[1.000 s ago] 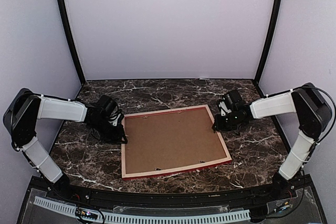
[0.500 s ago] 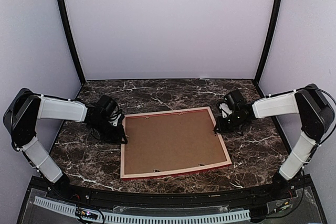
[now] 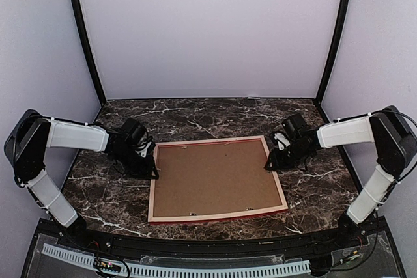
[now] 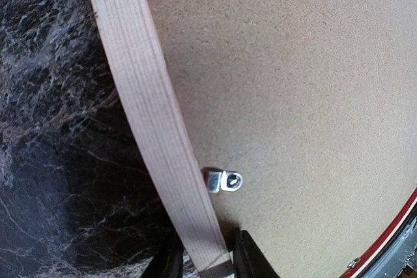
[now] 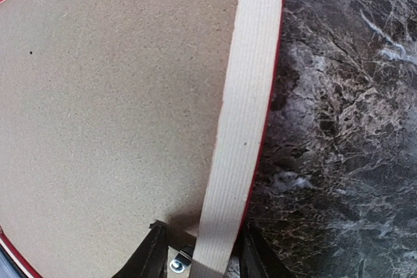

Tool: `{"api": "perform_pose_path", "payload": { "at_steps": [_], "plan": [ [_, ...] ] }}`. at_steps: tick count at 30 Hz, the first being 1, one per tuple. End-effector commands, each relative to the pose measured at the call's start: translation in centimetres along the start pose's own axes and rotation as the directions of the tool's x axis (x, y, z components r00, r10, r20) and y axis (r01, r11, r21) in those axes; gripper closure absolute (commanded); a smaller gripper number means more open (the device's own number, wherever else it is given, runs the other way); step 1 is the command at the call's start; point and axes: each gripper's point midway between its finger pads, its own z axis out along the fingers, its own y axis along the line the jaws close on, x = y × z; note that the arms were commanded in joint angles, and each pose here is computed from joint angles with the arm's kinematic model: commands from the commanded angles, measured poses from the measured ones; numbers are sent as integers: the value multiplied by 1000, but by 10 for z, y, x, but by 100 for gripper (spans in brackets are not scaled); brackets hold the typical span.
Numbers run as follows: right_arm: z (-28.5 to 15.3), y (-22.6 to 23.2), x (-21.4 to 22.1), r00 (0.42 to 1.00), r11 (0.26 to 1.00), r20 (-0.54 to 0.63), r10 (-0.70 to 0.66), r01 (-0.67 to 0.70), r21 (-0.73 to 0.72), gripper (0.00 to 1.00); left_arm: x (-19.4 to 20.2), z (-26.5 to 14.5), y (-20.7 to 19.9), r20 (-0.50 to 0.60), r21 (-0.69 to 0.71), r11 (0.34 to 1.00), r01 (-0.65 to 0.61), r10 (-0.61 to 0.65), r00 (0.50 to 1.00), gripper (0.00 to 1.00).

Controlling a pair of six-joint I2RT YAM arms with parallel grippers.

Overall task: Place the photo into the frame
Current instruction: Press the fastener onto the backboard.

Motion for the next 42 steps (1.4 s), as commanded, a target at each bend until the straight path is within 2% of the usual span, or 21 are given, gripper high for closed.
{"api": "perform_pose_path", "payload": {
  "at_steps": [1, 8, 22, 27, 29, 34, 42],
  "plan": [
    [0, 7, 26, 997, 999, -81, -3, 0, -40, 63, 24, 10, 6, -88, -22, 1000, -16, 14, 996, 72],
    [-3, 5, 26, 997, 999, -79, -28, 26, -21, 75, 25, 9, 6, -87, -22, 1000, -15, 13, 996, 72],
    [-12, 9, 20, 992, 996, -90, -83, 81, -29, 85, 23, 7, 5, -81, -22, 1000, -19, 17, 997, 72],
    [-19, 7, 10, 991, 994, -81, -110, 108, -26, 86, 21, 6, 3, -77, -13, 1000, -20, 19, 997, 72],
    [-24, 4, 2, 993, 995, -68, -99, 98, -24, 83, 21, 5, 2, -75, -11, 1000, -20, 20, 997, 72],
    [-37, -1, -13, 1000, 999, -19, -19, 18, -52, 64, 17, 3, 0, -68, -6, 1000, -21, 21, 997, 72],
    [-40, -3, 4, 999, 997, -21, 43, -44, -58, 51, 14, 1, -3, -59, -2, 1000, -22, 22, 998, 71]
  ]
}}
